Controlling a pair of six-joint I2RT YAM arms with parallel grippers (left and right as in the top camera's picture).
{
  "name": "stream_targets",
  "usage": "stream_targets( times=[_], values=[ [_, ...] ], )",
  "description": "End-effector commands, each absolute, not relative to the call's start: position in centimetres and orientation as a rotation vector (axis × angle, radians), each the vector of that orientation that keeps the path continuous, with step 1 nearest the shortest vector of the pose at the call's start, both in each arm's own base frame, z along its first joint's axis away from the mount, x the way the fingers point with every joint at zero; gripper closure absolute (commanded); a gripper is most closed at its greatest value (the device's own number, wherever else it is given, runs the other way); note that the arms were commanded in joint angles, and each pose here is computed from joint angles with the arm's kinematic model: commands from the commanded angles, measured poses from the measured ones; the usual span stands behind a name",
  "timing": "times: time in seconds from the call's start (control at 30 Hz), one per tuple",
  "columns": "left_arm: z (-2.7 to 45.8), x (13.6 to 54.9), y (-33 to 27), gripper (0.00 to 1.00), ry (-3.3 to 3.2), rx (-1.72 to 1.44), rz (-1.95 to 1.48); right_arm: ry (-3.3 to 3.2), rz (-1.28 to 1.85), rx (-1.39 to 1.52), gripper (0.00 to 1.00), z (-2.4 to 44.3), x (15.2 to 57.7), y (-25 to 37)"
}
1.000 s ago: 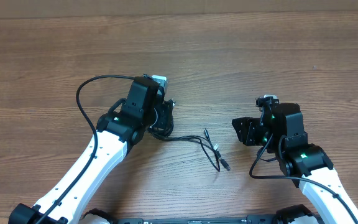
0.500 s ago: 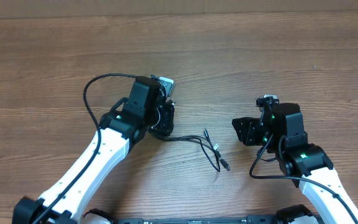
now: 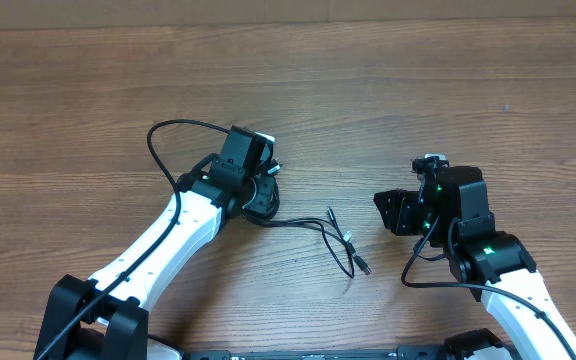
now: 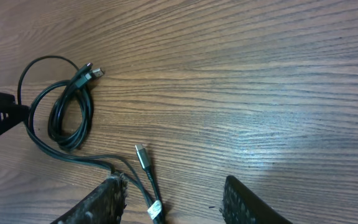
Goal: Untangle cables
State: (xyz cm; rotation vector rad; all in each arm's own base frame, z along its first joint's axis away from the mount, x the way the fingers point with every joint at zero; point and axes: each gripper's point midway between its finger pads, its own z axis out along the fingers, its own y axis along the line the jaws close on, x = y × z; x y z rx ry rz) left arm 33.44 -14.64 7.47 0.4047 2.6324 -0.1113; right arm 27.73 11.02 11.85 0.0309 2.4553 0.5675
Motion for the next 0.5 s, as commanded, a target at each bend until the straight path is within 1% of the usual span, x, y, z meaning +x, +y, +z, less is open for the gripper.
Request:
stream_targets(
  times=[0.0,0.1,0.13,0.2,0.3,0.47],
  values=[
    [8.9,34.4,-13.9,0.58,2.590,0.350,-0.046,2.452,0.551,0.027,0.51,11.8,27.8,10.8],
    [9.0,34.5,-13.7,0.56,2.587,0.341,-0.031,2.452,0.551,0.027,0.51,11.8,27.8,10.8],
    [9.0,34.5,-13.5,0.52,2.587,0.322,-0.023,2.452,0.551,0.027,0.51,11.8,27.8,10.8],
    [9.1,34.6,-13.3,0.35,2.588,0.292,-0.016,2.452,0.551,0.027,0.51,11.8,27.8,10.8],
    [8.8,34.5,-13.2,0.32,2.596,0.293,-0.012,2.452,0.551,0.027,0.51,11.8,27.8,10.8],
    [7.9,34.0,-12.7,0.32,2.640,0.262,0.019,2.452,0.551,0.028,0.51,11.8,27.8,10.8]
  ],
)
